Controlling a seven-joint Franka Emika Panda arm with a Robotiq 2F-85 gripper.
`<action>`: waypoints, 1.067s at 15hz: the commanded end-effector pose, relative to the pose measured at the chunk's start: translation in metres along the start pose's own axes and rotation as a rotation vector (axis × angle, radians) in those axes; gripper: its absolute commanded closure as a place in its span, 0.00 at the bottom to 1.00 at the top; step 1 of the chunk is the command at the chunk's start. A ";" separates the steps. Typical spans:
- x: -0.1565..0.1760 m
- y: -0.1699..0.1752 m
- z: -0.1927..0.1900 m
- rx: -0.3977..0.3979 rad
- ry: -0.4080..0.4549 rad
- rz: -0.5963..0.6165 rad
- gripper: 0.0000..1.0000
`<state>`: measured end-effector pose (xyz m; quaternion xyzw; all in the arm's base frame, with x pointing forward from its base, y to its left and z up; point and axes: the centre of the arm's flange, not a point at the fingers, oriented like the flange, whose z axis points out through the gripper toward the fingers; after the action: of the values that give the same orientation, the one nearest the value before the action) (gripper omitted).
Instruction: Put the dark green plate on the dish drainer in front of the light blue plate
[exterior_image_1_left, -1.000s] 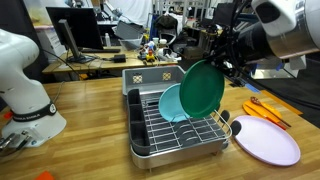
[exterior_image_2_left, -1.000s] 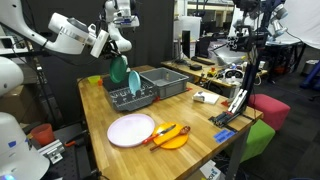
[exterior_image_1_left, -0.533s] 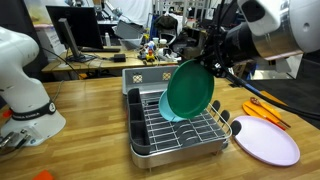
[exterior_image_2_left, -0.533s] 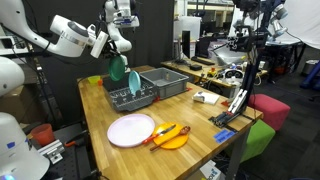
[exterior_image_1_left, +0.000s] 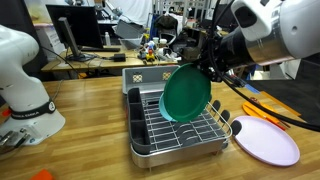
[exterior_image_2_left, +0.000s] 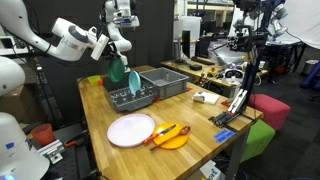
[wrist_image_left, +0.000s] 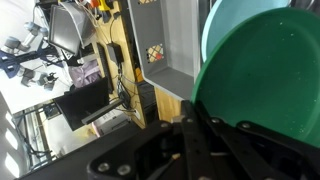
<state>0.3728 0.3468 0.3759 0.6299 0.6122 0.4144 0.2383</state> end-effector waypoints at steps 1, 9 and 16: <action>0.000 0.000 0.000 0.000 0.000 0.000 0.94; -0.004 -0.004 0.009 0.020 -0.024 0.052 0.99; -0.039 -0.004 0.030 0.093 -0.038 0.230 0.99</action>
<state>0.3826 0.3230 0.3575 0.6966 0.5621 0.3937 0.2093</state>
